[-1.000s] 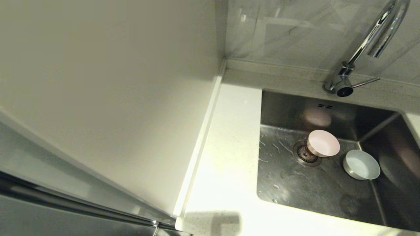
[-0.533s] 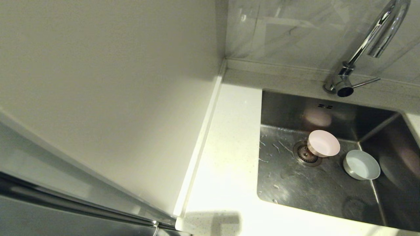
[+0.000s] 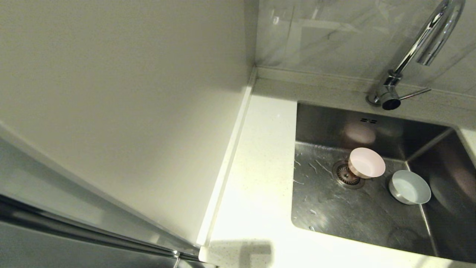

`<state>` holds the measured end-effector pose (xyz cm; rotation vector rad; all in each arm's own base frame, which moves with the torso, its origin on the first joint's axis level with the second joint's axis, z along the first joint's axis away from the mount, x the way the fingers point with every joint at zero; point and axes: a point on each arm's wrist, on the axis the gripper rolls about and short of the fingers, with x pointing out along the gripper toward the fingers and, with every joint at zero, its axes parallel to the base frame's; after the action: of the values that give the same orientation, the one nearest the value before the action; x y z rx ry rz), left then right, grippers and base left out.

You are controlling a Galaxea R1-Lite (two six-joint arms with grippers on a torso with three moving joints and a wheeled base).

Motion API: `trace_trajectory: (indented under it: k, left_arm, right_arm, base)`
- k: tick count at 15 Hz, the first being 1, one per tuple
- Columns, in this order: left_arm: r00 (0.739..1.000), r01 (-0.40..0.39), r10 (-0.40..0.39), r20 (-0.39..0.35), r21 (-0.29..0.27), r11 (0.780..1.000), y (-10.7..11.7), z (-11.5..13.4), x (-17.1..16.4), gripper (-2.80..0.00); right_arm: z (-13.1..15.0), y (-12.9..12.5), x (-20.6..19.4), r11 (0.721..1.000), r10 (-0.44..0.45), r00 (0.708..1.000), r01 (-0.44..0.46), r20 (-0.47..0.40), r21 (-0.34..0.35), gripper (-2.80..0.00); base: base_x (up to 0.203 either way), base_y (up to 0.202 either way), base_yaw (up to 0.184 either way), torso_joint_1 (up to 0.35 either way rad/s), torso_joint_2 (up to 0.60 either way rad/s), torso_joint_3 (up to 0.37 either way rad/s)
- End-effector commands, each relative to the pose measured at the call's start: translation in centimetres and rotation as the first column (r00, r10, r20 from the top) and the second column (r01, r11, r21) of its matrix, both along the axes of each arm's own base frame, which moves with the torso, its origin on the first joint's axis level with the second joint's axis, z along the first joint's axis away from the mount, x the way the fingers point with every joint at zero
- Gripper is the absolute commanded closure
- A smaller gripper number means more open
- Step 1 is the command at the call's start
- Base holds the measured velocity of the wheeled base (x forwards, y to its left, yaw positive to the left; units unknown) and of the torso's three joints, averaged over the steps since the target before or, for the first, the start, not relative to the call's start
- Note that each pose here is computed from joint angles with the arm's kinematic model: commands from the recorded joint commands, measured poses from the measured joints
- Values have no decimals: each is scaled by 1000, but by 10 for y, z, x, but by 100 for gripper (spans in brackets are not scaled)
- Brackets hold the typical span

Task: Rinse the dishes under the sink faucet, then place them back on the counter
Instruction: Put a plate into the sink

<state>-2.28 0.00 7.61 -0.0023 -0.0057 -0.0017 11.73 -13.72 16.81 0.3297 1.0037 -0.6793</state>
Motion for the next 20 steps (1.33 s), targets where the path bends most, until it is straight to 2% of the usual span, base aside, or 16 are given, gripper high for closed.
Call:
trace_trajectory:
  k: [1, 9, 10, 20]
  left_arm:
    - [1000, 0, 0, -1, -1, 1000, 0, 0, 0, 0]
    - [1000, 0, 0, -3, 0, 1000, 0, -1, 0, 0]
    - [1000, 0, 0, -3, -1, 1000, 0, -1, 0, 0]
    - [1000, 0, 0, -2, 0, 1000, 0, -1, 0, 0]
  right_arm:
    - [-4, -1, 1, 1000, 9, 1000, -9, -17, 17, -280]
    - [-23, -12, 10, 996, 14, 997, -7, -80, 85, -280]
    - [-23, -13, 11, 996, 15, 997, -9, -79, 84, 0]
    - [-18, -11, 10, 998, 10, 998, -6, -66, 62, 0]
  base:
    - [0, 0, 0, 0, 0, 0]
    - [0, 0, 0, 0, 0, 0]
    - [0, 0, 0, 0, 0, 0]
    - [0, 0, 0, 0, 0, 0]
